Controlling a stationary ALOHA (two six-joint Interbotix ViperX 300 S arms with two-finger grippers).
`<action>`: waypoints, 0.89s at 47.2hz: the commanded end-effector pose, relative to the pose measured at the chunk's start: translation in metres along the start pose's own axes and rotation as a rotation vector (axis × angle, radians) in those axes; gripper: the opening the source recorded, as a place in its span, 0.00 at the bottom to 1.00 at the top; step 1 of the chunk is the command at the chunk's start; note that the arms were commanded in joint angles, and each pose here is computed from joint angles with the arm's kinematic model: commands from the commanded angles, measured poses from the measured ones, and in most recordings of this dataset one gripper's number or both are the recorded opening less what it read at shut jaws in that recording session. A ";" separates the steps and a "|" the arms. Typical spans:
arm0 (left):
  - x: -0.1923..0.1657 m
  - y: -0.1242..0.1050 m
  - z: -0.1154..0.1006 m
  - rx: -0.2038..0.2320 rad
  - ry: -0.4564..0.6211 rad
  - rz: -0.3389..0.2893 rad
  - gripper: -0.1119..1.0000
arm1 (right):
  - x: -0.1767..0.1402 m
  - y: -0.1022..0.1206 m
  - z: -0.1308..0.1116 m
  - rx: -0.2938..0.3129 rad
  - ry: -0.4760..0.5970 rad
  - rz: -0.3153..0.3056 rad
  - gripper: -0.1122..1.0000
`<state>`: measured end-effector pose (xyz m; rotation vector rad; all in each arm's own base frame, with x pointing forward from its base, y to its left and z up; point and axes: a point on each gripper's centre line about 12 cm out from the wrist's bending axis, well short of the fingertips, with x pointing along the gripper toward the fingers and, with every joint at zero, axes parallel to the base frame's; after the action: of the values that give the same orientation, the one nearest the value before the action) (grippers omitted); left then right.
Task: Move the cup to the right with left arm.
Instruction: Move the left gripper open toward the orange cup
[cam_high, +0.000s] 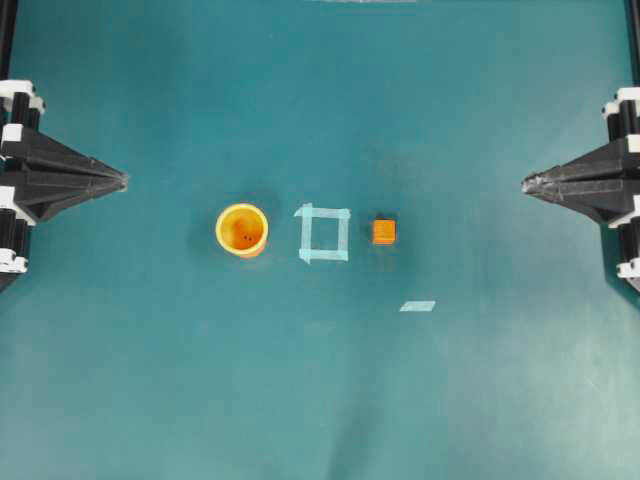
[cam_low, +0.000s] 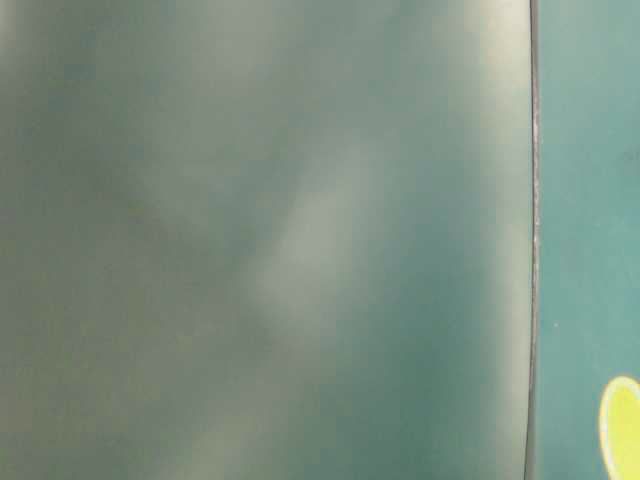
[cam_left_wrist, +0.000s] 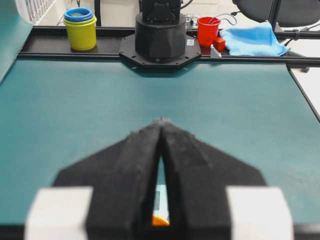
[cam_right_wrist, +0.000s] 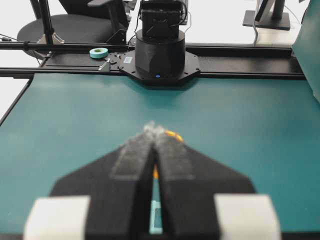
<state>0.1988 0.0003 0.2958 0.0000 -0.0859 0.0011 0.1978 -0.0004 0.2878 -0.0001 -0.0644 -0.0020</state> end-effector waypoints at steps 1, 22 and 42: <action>0.001 -0.001 0.000 0.028 0.020 -0.009 0.10 | 0.004 0.001 0.015 0.008 -0.038 0.003 0.09; 0.001 -0.001 0.000 0.025 0.024 -0.007 0.10 | 0.007 -0.002 0.017 0.008 -0.034 -0.010 0.09; 0.005 -0.001 -0.011 0.010 0.071 -0.009 0.55 | 0.008 -0.003 0.018 0.008 -0.037 -0.014 0.09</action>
<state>0.2013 -0.0007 0.2871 0.0073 -0.0261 -0.0048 0.2016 -0.0026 0.2936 0.0071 -0.0706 -0.0129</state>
